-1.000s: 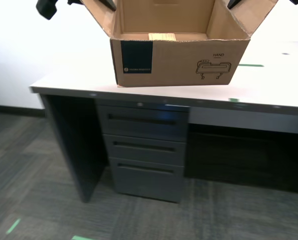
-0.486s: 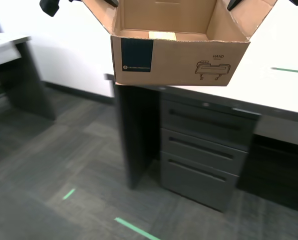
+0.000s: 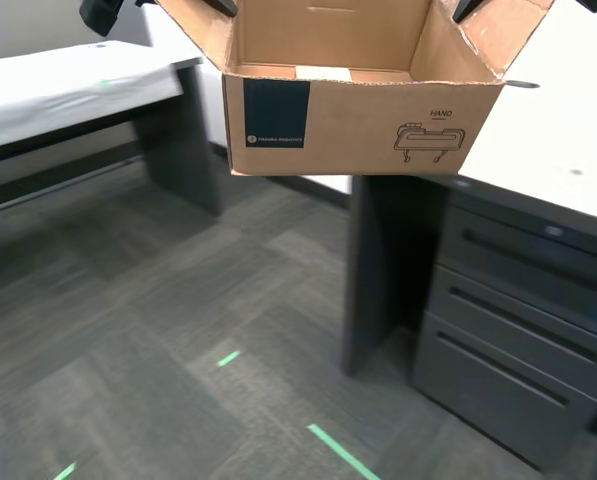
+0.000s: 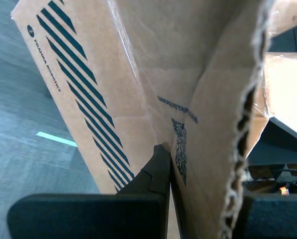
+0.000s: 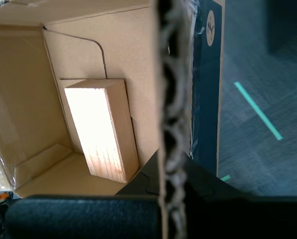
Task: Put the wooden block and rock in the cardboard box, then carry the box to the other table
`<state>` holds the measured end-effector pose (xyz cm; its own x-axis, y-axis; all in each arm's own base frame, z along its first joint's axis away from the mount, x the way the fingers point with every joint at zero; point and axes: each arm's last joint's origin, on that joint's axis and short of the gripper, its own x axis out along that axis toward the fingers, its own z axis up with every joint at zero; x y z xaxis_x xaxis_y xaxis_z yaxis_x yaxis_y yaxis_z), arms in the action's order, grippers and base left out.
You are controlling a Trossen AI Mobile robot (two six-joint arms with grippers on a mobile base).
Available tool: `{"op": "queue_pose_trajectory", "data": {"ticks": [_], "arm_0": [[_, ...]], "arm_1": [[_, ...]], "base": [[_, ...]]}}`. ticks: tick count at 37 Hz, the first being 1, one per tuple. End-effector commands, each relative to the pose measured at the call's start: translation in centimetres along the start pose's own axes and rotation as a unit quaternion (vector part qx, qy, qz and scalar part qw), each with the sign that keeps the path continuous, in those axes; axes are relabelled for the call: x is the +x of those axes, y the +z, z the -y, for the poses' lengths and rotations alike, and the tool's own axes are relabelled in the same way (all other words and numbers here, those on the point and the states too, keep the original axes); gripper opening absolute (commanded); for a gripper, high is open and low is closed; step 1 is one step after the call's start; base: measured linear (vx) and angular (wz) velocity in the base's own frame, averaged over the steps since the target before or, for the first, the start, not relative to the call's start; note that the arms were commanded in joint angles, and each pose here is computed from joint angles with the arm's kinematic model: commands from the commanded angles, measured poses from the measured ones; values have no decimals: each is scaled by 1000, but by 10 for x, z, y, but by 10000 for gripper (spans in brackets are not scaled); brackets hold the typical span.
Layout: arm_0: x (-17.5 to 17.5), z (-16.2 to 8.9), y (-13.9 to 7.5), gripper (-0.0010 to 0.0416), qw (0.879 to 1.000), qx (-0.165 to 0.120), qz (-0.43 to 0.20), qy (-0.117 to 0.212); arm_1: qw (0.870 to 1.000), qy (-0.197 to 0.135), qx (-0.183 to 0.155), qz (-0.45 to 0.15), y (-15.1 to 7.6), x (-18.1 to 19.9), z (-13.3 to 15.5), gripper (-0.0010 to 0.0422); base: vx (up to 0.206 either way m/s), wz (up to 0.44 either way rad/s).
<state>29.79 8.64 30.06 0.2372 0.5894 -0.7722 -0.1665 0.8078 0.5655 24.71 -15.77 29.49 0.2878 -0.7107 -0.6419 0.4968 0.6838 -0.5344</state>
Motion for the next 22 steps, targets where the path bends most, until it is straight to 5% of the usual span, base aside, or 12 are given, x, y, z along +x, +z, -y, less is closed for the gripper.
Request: {"op": "queue_pose_trajectory", "data": {"ticks": [1,11,22], "arm_0": [[0,-2,0,-1,1000,13,-2,14],[1,-3,3,-1,1000,19,18,-5],[7,5,17,-1,999,-2,50,-2]], "arm_1": [[1000,-19,12,-2,1,0,2,-1],[1000,-24,2,-6,0,0,3,-1],[999,-25,-18,-9,-2,4,10,-1]], "base": [[7,458],[4,374],[3,11]]}}
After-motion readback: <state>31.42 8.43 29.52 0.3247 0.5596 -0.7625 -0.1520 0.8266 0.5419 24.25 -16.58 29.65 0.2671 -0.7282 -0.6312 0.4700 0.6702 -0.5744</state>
